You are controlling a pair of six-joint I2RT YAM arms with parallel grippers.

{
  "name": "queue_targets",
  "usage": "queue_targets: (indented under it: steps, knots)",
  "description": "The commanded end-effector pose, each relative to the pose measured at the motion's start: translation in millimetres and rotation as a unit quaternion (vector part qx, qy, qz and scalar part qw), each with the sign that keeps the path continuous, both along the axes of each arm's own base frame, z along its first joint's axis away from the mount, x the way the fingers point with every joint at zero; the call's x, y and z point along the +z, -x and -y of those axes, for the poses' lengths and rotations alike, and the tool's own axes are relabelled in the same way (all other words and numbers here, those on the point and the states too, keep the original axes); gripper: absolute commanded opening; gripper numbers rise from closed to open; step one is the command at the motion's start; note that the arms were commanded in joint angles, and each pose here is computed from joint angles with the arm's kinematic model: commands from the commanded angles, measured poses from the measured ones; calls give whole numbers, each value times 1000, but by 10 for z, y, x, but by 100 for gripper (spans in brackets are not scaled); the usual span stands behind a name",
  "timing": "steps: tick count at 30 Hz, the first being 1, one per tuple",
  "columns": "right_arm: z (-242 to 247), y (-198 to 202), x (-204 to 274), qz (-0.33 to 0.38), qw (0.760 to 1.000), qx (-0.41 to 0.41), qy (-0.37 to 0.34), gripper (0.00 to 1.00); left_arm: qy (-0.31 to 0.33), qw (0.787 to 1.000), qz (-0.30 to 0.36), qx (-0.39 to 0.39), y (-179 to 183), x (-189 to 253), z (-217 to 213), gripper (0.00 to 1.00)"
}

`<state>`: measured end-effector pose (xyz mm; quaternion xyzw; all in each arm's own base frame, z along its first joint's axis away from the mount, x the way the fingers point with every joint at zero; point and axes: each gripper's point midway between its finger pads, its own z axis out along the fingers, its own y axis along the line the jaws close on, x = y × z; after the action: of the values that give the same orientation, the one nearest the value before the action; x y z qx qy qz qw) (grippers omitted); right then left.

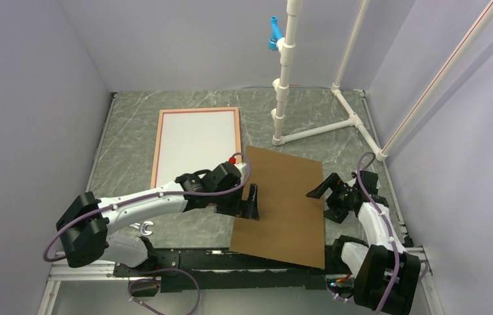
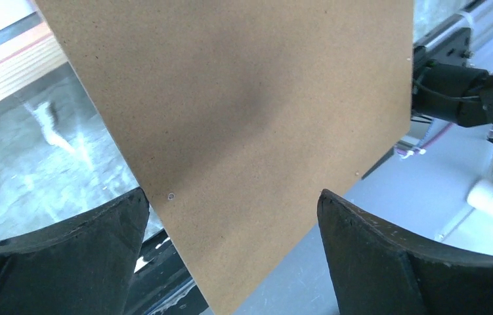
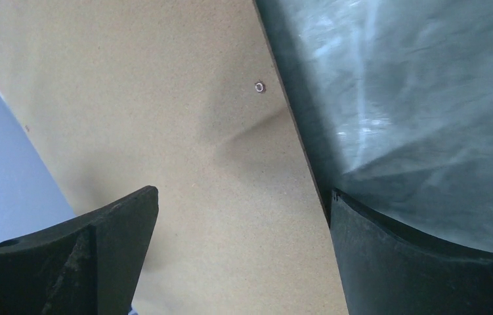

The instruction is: Put the photo into the frame

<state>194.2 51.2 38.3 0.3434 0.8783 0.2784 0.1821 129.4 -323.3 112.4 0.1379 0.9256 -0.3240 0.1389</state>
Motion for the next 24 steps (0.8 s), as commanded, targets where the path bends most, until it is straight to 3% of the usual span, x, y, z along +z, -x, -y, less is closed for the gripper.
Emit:
queue_targets:
  steps: [1, 9, 15, 21, 24]
  knots:
    - [-508, 48, 219, 8, 993, 49, -111, 100, 37, 998, 40, 13, -93, 313, 103, 99]
    - [-1089, -118, 271, 24, 985, 143, -92, 100, -150, 985, 52, 71, -210, -23, -585, 99]
    - [-1210, -359, 312, 35, 984, 173, -28, 100, -325, 939, 22, 109, -191, -316, -1308, 100]
    - [-1040, -255, 145, 18, 983, 180, 35, 100, -364, 923, 25, 120, -214, -337, -1453, 99]
    - [-963, -139, 64, 12, 982, 182, 51, 100, -348, 931, 27, 109, -224, -372, -1387, 99]
